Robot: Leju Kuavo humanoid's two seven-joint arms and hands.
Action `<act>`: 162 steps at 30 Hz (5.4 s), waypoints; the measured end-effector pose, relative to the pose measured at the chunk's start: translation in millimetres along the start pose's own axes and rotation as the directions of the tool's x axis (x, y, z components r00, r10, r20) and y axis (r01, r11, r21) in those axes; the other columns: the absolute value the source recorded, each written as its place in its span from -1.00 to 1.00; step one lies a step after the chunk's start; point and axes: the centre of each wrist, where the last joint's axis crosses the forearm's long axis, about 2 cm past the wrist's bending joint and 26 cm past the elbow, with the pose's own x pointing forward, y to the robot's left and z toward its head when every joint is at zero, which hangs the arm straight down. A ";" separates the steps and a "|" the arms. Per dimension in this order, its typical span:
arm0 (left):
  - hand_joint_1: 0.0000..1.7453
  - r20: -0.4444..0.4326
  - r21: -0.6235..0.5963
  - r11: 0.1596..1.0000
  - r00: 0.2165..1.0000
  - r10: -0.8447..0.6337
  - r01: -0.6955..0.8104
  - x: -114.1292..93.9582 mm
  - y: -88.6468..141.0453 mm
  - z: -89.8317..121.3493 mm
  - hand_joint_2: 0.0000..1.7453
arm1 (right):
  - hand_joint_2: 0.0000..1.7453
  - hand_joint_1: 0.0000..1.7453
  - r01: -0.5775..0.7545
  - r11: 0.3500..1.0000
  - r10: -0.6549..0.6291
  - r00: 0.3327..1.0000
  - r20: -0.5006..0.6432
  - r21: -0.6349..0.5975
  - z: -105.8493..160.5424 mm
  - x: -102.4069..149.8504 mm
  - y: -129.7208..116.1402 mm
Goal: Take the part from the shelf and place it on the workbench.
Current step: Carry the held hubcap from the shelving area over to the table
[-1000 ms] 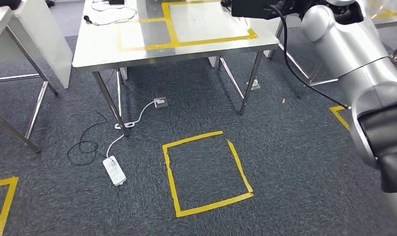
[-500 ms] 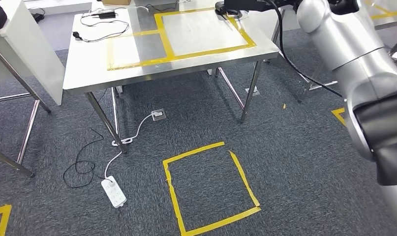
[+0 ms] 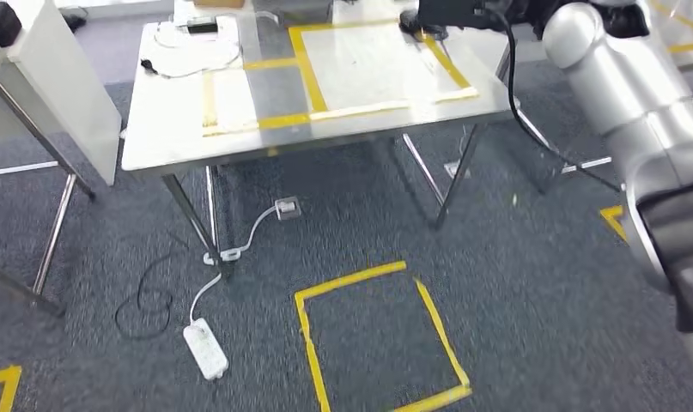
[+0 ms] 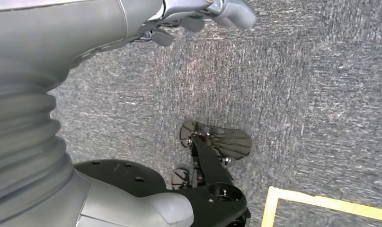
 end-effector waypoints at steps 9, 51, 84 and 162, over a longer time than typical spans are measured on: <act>-1.00 0.002 0.001 1.000 1.000 -0.002 0.002 0.2 0.6 -0.3 1.00 | 1.00 1.00 -0.008 1.000 0.008 1.000 -0.005 -0.007 -1.7 2.3 -2.9; -1.00 0.002 0.008 1.000 1.000 -0.011 0.011 1.0 3.2 -1.4 1.00 | 1.00 1.00 -0.074 0.996 0.075 0.997 0.011 -0.053 0.4 -0.1 -9.2; -1.00 -0.023 0.055 0.998 1.000 -0.018 0.019 2.0 5.1 -2.2 1.00 | 1.00 1.00 -0.084 0.996 0.085 0.996 0.030 -0.029 3.9 -3.1 5.3; -1.00 -0.066 0.131 0.985 0.992 -0.105 0.113 5.8 8.0 -4.0 1.00 | 1.00 1.00 -0.091 0.996 0.091 0.996 -0.007 0.012 42.1 -32.1 10.2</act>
